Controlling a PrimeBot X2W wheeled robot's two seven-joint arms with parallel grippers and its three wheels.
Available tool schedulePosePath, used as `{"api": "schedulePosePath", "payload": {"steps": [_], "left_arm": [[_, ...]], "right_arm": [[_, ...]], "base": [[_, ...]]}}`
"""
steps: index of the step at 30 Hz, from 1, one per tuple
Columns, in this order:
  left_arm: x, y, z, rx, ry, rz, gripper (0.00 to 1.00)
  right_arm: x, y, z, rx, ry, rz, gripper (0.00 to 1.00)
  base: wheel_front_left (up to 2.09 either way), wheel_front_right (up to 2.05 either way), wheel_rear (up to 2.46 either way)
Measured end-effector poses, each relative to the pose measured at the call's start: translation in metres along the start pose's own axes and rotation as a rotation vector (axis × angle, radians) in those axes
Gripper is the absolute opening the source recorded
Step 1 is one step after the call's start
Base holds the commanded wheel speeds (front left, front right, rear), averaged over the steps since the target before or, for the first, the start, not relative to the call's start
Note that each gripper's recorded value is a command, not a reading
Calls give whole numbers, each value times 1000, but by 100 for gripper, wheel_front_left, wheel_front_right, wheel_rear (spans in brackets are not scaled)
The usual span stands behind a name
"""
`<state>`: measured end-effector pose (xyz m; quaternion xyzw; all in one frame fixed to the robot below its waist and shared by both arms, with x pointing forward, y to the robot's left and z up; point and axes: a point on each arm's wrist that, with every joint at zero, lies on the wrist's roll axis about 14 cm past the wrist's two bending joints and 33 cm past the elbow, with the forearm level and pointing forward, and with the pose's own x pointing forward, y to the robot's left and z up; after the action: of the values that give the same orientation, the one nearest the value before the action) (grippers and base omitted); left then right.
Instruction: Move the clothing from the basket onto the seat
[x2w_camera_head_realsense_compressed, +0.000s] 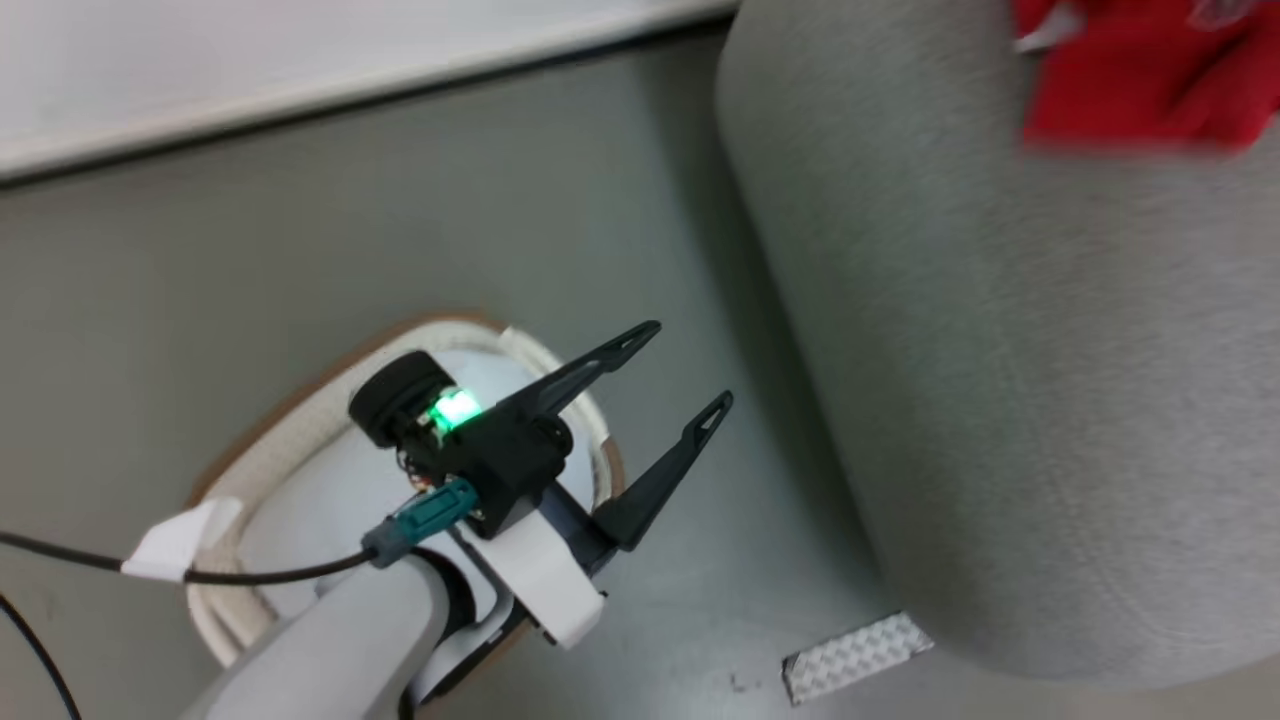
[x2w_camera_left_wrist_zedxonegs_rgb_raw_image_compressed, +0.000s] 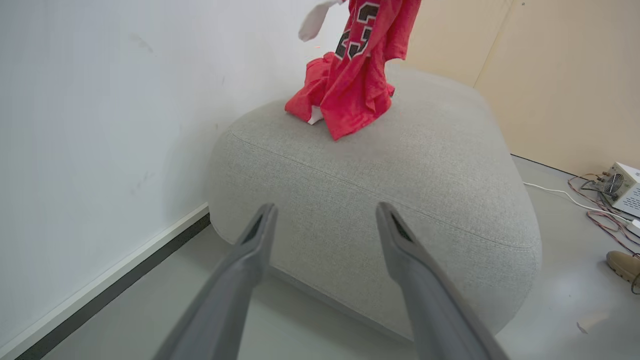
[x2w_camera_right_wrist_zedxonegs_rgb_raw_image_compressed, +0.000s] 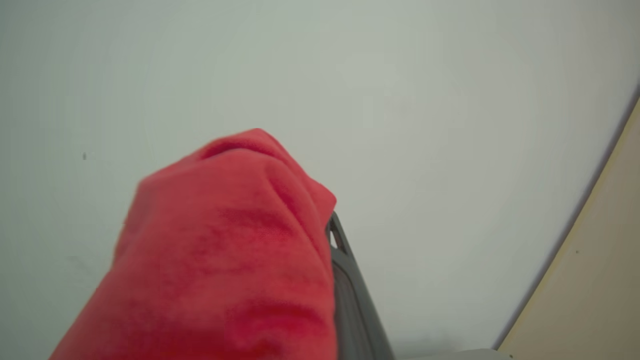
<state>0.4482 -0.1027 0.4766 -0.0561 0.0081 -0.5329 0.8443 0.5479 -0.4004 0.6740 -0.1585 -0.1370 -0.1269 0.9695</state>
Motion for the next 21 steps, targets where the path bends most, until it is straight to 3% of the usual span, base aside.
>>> {"api": "schedulePosePath", "payload": {"steps": [4, 10, 14, 18, 19, 20, 21], "left_arm": [[-3, 20, -22, -19, 12, 26, 100], [-8, 34, -43, -56, 8, 43, 100], [-15, 38, -57, -77, 27, 59, 100], [-22, 41, -65, -103, 48, 89, 100], [-23, 40, -65, -107, 48, 93, 100], [-23, 40, -64, -107, 47, 93, 100], [-24, 39, -62, -110, 46, 94, 100]], "right_arm": [[37, -34, 3, -90, -32, -110, 0], [43, -62, -68, -188, 129, -217, 0], [7, -79, -146, -205, 325, -293, 0], [-45, -48, -224, -131, 513, -296, 0], [-54, -42, -233, -113, 538, -298, 11], [-61, -37, -238, -98, 557, -299, 34], [-66, -32, -242, -94, 571, -292, 89]], "base": [[0, 0, 0], [0, 0, 0], [0, 0, 0], [0, 0, 0], [0, 0, 0], [0, 0, 0], [0, 0, 0]]}}
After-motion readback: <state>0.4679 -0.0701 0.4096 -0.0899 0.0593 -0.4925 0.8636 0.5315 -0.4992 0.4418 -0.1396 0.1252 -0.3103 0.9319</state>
